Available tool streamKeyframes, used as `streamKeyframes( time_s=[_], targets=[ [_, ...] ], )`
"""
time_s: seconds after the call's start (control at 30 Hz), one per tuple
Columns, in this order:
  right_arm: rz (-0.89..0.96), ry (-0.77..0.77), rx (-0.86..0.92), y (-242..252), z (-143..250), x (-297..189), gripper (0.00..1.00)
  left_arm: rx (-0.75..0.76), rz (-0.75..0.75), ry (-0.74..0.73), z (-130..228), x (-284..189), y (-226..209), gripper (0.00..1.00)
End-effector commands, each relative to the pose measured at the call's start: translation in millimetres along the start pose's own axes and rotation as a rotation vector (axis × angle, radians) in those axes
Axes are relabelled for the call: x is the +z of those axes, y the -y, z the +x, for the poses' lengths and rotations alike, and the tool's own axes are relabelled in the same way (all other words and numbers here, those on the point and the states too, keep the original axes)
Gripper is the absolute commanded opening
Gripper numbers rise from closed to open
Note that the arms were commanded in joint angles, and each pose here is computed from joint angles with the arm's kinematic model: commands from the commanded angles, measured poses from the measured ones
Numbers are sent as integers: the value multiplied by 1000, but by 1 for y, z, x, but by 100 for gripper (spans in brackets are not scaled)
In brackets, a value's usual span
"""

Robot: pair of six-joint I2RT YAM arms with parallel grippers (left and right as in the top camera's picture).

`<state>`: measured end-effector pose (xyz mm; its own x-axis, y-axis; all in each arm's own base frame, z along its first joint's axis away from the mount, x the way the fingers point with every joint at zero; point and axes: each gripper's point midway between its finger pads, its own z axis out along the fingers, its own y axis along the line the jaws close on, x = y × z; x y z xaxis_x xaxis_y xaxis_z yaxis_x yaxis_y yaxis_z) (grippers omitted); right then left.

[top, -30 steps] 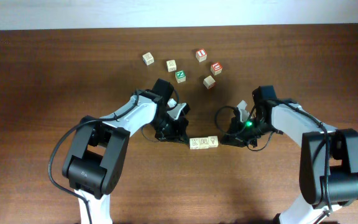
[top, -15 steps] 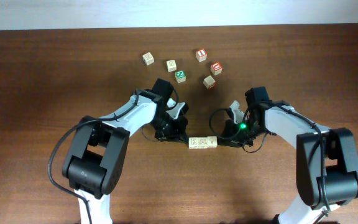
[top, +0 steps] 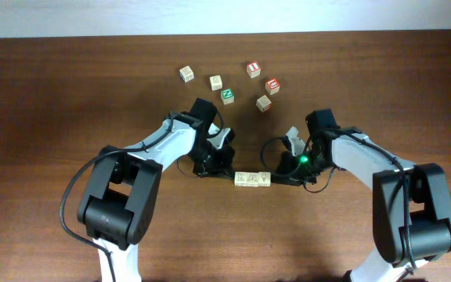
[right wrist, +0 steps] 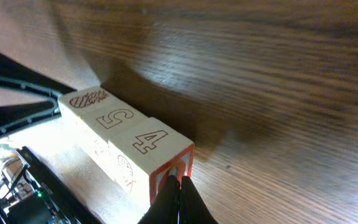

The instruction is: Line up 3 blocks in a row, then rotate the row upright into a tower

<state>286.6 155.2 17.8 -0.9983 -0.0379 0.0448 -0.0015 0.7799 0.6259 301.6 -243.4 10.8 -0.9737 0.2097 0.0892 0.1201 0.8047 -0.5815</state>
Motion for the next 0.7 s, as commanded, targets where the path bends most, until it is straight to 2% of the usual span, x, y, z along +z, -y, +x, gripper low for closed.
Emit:
streamKeyframes(
  time_s=[0.0, 0.4, 0.67],
  targets=[
    [-60, 14, -77, -32, -6, -4, 4, 5, 42, -11, 3, 1, 10, 0],
    [-61, 34, -94, -47, -8, -19, 4, 4, 42, -11, 3, 1, 10, 0],
    [-58, 1, -122, -61, 0, -10, 4, 4, 42, -12, 3, 1, 10, 0]
  ],
)
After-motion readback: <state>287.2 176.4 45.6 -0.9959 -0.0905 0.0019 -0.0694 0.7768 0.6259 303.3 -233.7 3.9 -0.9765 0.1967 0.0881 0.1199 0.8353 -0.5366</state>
